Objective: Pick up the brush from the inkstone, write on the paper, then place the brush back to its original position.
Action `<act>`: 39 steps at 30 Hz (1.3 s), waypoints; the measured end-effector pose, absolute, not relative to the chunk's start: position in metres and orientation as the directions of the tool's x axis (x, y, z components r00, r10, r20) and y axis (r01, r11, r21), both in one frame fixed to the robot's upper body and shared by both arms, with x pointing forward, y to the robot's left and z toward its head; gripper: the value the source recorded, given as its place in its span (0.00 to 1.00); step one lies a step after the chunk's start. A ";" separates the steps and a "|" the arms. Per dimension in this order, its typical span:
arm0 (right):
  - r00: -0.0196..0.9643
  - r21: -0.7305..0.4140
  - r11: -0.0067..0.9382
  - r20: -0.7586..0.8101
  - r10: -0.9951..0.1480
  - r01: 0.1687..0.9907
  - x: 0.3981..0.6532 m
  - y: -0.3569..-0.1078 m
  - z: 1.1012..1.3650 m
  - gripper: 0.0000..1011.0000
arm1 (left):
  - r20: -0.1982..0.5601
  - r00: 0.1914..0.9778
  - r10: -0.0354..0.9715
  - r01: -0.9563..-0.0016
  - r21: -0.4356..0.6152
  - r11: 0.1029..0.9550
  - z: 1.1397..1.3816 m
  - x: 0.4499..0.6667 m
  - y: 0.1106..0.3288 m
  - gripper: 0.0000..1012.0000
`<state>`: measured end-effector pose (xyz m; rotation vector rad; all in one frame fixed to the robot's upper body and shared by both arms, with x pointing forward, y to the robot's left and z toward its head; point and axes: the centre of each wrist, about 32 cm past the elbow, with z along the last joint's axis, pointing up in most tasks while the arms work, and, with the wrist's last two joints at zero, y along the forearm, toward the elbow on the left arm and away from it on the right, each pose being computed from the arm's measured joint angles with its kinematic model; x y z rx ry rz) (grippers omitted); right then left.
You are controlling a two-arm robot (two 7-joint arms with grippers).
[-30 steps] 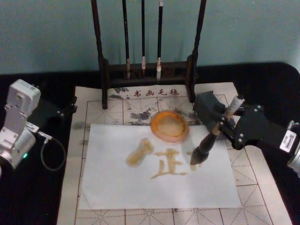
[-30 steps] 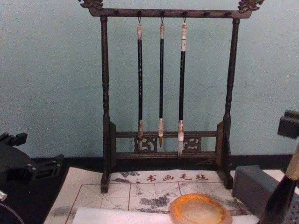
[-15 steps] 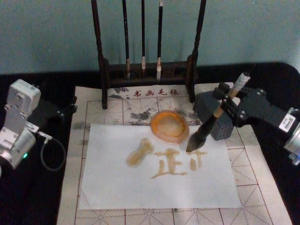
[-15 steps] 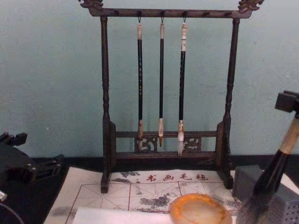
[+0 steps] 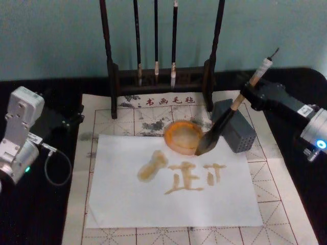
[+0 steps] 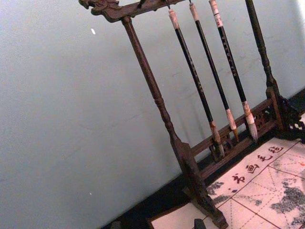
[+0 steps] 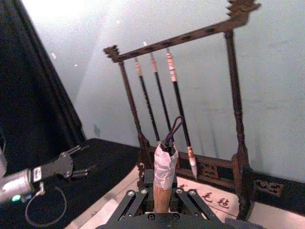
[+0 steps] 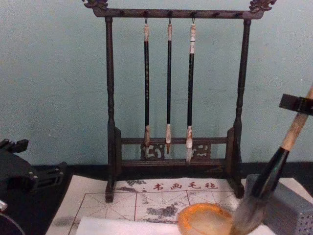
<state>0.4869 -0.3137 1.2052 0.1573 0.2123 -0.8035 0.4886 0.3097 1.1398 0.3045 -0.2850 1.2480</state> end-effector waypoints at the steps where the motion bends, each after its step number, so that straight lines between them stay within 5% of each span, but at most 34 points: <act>1: 0.664 0.055 0.678 -0.269 -0.697 0.733 0.491 -0.314 1.205 0.18 | 0.374 0.292 0.880 -0.955 0.070 0.287 1.140 0.489 0.310 0.99; 22: 0.396 -0.036 0.525 -0.613 -0.684 0.851 0.537 -0.307 1.200 0.18 | 0.374 0.292 0.880 -0.955 0.070 0.287 1.140 0.489 0.310 0.99; 39: 0.209 -0.149 0.460 -0.740 -0.639 0.875 0.560 -0.297 1.192 0.18 | 0.374 0.292 0.880 -0.955 0.070 0.287 1.140 0.489 0.310 0.99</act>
